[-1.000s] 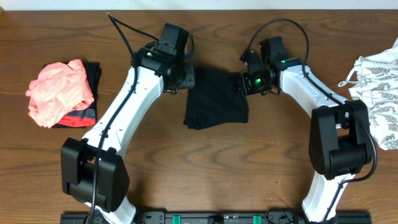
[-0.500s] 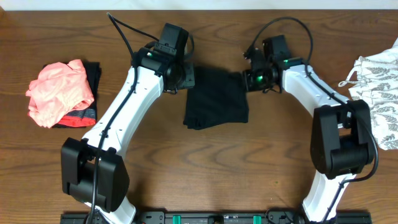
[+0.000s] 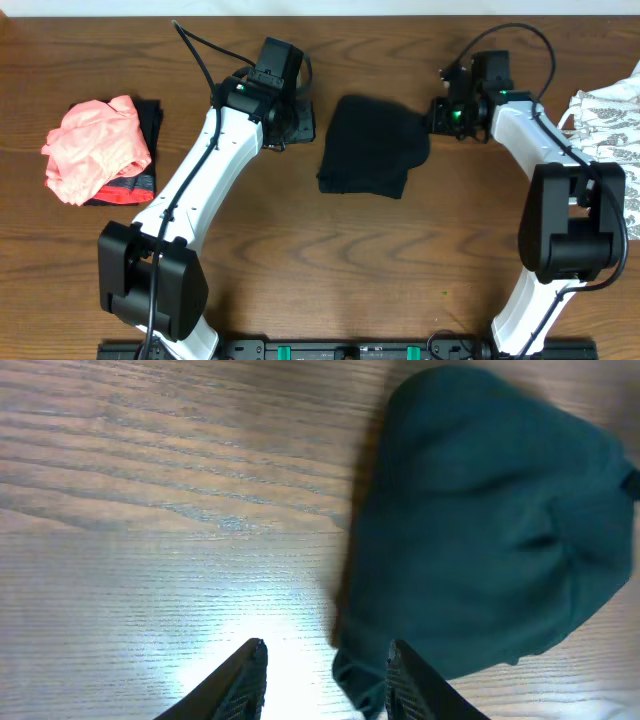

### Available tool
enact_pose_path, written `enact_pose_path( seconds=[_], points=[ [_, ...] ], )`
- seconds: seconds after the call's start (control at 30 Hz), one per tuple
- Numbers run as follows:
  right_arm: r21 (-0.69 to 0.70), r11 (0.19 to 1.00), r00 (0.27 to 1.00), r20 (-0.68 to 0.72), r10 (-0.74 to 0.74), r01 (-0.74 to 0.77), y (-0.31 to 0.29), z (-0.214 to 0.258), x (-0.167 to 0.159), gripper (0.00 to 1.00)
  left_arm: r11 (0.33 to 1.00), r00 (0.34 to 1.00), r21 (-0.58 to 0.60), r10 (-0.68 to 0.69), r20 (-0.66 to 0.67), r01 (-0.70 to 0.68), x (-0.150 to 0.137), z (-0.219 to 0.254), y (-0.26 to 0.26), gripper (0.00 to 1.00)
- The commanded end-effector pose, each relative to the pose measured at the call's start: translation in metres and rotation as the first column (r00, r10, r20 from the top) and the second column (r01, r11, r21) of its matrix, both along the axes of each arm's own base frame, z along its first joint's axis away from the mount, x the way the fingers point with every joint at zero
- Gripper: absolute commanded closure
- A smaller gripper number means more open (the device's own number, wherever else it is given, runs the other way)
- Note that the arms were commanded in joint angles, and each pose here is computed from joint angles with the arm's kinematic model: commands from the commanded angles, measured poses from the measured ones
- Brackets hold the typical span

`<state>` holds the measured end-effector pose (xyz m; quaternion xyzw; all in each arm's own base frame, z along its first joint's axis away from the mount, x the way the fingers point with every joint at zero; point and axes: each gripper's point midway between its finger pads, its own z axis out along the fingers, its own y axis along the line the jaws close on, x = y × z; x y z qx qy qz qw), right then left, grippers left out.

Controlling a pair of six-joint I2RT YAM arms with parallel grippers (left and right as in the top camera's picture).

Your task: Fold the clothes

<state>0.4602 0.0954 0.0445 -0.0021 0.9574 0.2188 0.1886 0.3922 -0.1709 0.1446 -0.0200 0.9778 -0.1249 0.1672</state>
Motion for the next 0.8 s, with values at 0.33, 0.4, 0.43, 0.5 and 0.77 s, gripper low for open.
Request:
enact_pose_path(
  seconds=[0.33,0.4,0.43,0.5,0.77],
  points=[
    [-0.161,0.980,0.993,-0.002,0.118,-0.117,0.024,-0.001,-0.015,0.91,0.985,0.996,-0.146,-0.083,0.032,0.087,0.005,0.008,-0.034,0.60],
    [-0.163,0.981,0.995,-0.002,0.104,-0.103,0.017,0.002,-0.014,0.91,0.983,0.994,-0.155,-0.089,0.063,0.098,0.009,0.012,-0.040,0.60],
    [-0.164,0.982,0.995,-0.002,0.098,-0.097,0.014,0.003,-0.014,0.96,0.982,0.994,-0.160,-0.088,0.071,0.099,0.011,0.013,-0.043,0.60],
    [-0.169,0.983,0.998,-0.005,0.069,-0.069,0.006,0.006,-0.014,0.99,0.981,0.993,-0.164,-0.092,0.079,0.104,0.012,0.013,-0.047,0.60],
    [-0.225,0.974,0.996,-0.074,-0.047,0.029,-0.026,-0.001,-0.023,0.99,0.980,0.993,-0.172,-0.085,0.079,0.097,0.015,0.010,-0.051,0.60]
  ],
)
